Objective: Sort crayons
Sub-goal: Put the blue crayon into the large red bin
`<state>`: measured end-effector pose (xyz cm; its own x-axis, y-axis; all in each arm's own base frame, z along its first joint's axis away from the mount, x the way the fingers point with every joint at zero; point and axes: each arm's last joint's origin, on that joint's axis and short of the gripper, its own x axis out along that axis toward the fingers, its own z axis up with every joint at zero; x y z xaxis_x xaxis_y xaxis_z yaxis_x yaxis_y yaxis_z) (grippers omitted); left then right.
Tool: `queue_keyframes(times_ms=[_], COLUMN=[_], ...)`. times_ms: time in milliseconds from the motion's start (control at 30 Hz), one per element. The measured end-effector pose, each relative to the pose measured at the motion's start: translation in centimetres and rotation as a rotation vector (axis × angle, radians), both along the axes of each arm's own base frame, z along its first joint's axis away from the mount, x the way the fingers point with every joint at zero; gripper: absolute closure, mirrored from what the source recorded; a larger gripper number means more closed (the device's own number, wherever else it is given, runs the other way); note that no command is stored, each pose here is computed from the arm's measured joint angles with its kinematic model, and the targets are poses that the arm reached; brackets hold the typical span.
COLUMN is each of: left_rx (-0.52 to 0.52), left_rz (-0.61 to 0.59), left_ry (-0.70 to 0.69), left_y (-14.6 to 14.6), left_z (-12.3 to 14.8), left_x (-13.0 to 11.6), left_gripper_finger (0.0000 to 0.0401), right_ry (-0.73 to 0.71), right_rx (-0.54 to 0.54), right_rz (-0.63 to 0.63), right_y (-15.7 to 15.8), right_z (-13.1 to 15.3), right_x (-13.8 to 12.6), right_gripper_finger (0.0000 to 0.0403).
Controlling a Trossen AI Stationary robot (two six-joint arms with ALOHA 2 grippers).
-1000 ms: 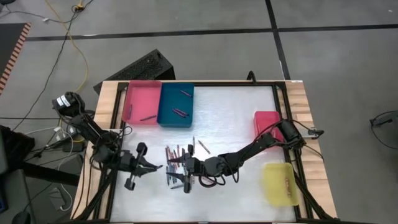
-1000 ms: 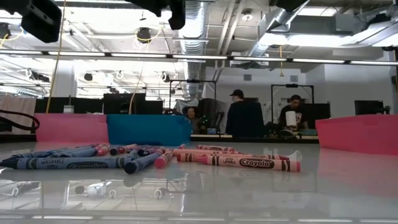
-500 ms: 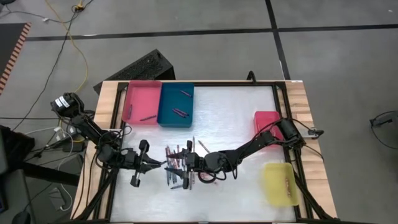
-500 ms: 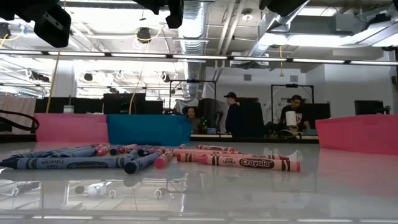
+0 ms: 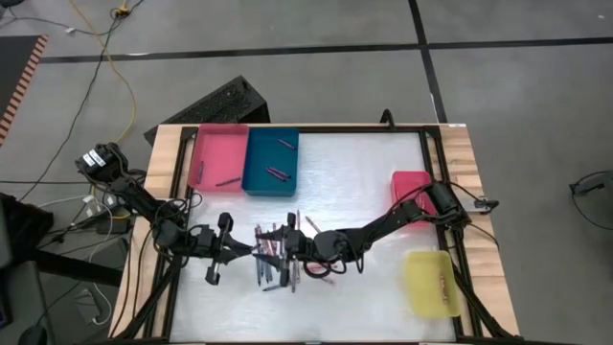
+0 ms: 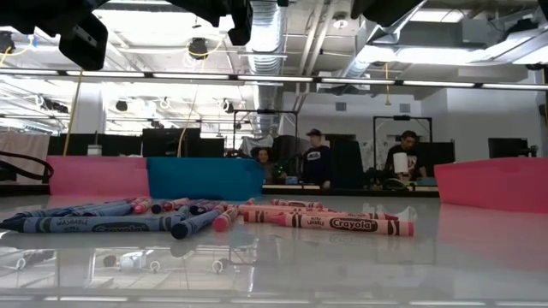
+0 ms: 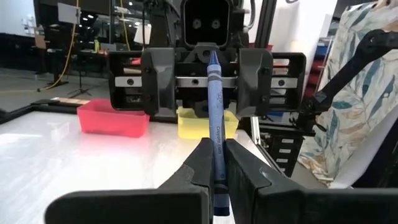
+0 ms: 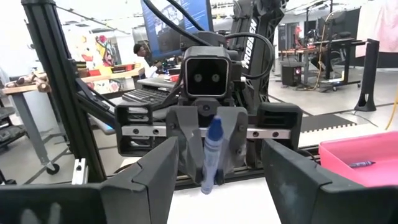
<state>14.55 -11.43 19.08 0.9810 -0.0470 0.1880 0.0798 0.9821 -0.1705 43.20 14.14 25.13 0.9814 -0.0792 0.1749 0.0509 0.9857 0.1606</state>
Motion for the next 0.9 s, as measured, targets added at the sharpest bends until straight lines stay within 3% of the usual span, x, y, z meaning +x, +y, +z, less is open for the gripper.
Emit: queue_keyframes(times_ms=[200,733,900], left_rx=[0.0,-0.009,-0.036], left_rz=[-0.001,-0.001,-0.004], left_ry=[0.002,0.013,0.023], left_y=[0.0,-0.02,-0.03], left_z=[-0.02,-0.14,-0.23], left_x=[0.0,0.02,0.03], left_gripper_finger=[0.0392,0.0392,0.0392], right_ry=[0.0,0.035,0.041], right_rx=[0.003,0.032,0.044], right_rz=[-0.004,0.051,0.056], right_y=[-0.18,-0.53,-0.63], right_z=[-0.01,-0.37,-0.43], right_x=[0.06,0.3,0.34], right_gripper_finger=[0.0204,0.0386,0.0395])
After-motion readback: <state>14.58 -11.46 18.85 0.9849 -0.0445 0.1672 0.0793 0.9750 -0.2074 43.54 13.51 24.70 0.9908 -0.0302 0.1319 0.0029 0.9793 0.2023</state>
